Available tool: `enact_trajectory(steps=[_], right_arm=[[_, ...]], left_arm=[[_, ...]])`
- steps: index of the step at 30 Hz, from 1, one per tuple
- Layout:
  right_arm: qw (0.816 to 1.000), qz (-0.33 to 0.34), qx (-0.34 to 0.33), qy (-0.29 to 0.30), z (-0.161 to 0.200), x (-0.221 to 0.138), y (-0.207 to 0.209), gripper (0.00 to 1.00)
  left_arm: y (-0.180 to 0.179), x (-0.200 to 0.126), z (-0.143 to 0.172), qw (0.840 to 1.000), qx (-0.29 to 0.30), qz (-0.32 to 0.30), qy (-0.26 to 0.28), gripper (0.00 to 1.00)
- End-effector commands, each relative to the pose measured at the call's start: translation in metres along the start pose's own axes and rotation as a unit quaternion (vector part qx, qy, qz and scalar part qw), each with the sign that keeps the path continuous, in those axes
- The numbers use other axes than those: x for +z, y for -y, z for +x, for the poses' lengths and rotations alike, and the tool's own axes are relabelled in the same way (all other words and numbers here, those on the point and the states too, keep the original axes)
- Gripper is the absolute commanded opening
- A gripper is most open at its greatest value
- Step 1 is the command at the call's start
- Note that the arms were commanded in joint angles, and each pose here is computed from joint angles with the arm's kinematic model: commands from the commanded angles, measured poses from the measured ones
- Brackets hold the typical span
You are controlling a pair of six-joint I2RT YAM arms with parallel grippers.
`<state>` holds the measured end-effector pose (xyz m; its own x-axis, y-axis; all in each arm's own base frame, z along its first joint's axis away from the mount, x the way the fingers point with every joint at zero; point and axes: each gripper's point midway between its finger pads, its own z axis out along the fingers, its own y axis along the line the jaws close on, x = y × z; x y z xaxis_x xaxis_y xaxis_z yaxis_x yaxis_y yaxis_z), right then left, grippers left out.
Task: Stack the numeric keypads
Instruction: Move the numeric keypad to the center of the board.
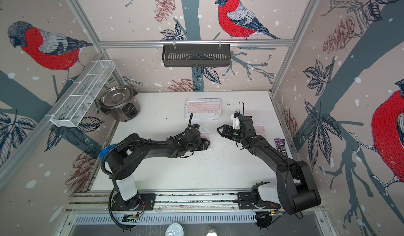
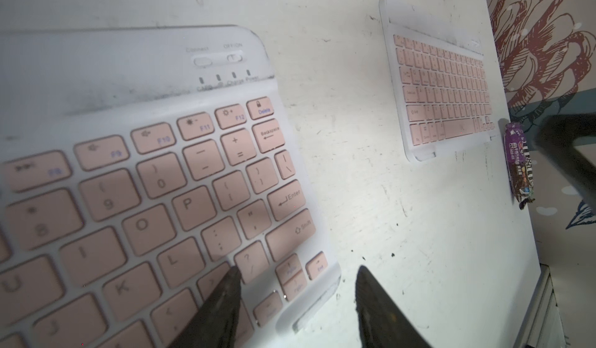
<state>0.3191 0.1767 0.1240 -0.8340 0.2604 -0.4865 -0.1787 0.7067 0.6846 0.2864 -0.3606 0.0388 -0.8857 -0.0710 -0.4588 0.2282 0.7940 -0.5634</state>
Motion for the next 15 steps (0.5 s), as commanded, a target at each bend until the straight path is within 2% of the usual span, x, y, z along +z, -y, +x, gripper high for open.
enact_trajectory(steps=[1,4,7,15], right_arm=[[1.0,0.007,-0.007,-0.007,0.005,0.001,0.005,0.73],[1.0,0.008,-0.009,-0.014,0.007,0.003,0.007,0.74],[1.0,-0.002,-0.016,-0.026,0.009,0.006,0.004,0.74],[0.996,-0.034,-0.012,-0.081,0.017,0.031,-0.001,0.74]], left_arm=[[0.0,-0.013,0.014,0.999,-0.015,-0.009,-0.035,0.57],[0.006,-0.038,-0.002,1.0,-0.015,-0.008,-0.005,0.57],[-0.003,-0.06,-0.013,1.0,-0.022,-0.019,0.01,0.58],[-0.087,-0.103,-0.038,0.993,-0.096,-0.058,0.045,0.58]])
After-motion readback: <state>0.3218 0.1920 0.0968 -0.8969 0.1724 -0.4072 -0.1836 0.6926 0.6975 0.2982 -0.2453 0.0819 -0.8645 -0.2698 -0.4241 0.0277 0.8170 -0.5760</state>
